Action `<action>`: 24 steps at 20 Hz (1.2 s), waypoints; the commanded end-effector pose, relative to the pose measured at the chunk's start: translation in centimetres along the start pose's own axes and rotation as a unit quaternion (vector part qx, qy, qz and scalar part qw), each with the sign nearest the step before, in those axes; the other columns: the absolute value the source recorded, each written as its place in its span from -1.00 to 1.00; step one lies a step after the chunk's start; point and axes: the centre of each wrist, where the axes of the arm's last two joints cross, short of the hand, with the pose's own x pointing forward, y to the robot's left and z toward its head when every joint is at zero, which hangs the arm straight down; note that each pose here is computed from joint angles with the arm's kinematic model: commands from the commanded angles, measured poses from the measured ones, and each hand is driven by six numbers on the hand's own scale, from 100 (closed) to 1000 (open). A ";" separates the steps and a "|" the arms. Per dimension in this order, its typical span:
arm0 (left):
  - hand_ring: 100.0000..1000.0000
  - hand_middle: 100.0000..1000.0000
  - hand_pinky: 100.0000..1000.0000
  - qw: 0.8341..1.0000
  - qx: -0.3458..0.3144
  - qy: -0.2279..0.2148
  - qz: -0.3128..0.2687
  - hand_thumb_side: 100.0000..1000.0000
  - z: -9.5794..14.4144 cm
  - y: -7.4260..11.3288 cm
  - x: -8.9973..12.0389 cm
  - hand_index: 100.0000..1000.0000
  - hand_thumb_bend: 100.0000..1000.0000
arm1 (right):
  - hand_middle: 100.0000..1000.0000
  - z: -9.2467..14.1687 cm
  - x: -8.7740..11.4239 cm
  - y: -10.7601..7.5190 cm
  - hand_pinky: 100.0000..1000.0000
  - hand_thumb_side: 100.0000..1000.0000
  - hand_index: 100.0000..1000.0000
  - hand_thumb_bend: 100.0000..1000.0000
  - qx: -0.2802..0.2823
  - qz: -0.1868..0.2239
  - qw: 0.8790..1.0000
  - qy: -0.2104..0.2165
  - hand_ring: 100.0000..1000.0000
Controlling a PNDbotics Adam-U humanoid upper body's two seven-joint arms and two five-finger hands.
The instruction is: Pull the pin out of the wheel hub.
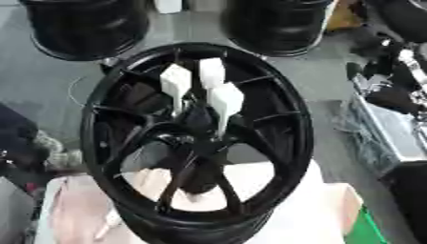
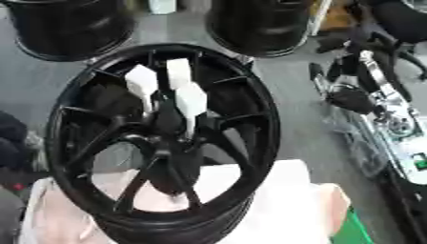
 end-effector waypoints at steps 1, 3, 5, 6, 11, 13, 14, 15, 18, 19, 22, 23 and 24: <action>-0.16 0.10 0.33 1.000 -0.003 -0.012 -0.008 1.00 -0.3 0.0 0.9 0.37 -0.87 | 0.46 -0.6 0.8 -1.1 -0.40 -0.57 0.65 -0.56 0.007 0.024 1.000 -0.016 -0.41; -0.16 0.10 0.33 1.000 -0.002 -0.012 -0.007 1.00 -0.3 0.0 0.9 0.37 -0.87 | 0.55 -0.7 1.0 -1.3 -0.38 -0.58 0.72 -0.38 0.017 0.036 0.999 -0.018 -0.38; -0.16 0.10 0.33 1.000 -0.003 -0.010 -0.007 1.00 -0.3 0.0 0.9 0.37 -0.87 | 0.60 -0.9 1.2 -1.8 -0.38 -0.59 0.77 -0.29 0.029 0.054 0.998 -0.022 -0.37; -0.16 0.10 0.33 1.000 -0.003 -0.009 -0.008 1.00 -0.3 0.0 0.8 0.37 -0.87 | 0.61 -1.1 1.4 -2.0 -0.38 -0.59 0.78 -0.26 0.037 0.063 0.997 -0.024 -0.37; -0.16 0.10 0.33 1.000 -0.004 -0.008 -0.011 1.00 -0.3 0.1 0.9 0.37 -0.87 | 0.63 -2.5 3.2 -3.9 -0.34 -0.62 0.80 -0.19 0.097 0.129 0.986 -0.042 -0.36; -0.16 0.10 0.33 1.000 -0.004 -0.006 -0.013 1.00 -0.2 0.1 1.0 0.37 -0.87 | 0.63 -3.6 4.4 -4.3 -0.33 -0.63 0.80 -0.17 0.132 0.163 0.976 -0.061 -0.36; -0.16 0.11 0.33 1.000 -0.005 -0.006 -0.014 1.00 -0.2 0.1 1.0 0.37 -0.87 | 0.63 -4.3 5.1 -4.4 -0.32 -0.63 0.79 -0.16 0.150 0.179 0.970 -0.070 -0.36; -0.16 0.11 0.33 1.000 -0.006 -0.005 -0.014 1.00 -0.2 0.1 1.0 0.37 -0.87 | 0.63 -4.9 5.8 -4.5 -0.32 -0.64 0.79 -0.15 0.168 0.194 0.963 -0.080 -0.37; -0.16 0.11 0.33 1.000 -0.010 -0.004 -0.017 1.00 -0.3 0.1 1.0 0.37 -0.87 | 0.63 -6.8 7.8 -5.0 -0.28 -0.62 0.79 -0.15 0.221 0.236 0.940 -0.109 -0.36; -0.16 0.11 0.33 1.000 -0.011 -0.004 -0.017 1.00 -0.3 0.1 1.1 0.37 -0.87 | 0.64 -7.3 8.5 -5.1 -0.28 -0.62 0.79 -0.14 0.238 0.252 0.930 -0.119 -0.36; -0.16 0.11 0.33 1.000 -0.019 -0.004 -0.019 1.00 -0.5 0.0 1.1 0.37 -0.87 | 0.65 -8.7 10.7 -5.5 -0.24 -0.61 0.79 -0.13 0.288 0.293 0.899 -0.151 -0.35; -0.16 0.11 0.33 1.000 -0.023 -0.004 -0.019 1.00 -0.6 -0.1 1.2 0.37 -0.87 | 0.65 -9.1 11.4 -5.4 -0.23 -0.60 0.80 -0.13 0.304 0.302 0.889 -0.163 -0.35; -0.16 0.11 0.33 1.000 -0.024 -0.003 -0.020 1.00 -0.6 -0.1 1.1 0.37 -0.87 | 0.65 -9.8 11.9 -4.7 -0.23 -0.60 0.80 -0.13 0.341 0.303 0.874 -0.168 -0.34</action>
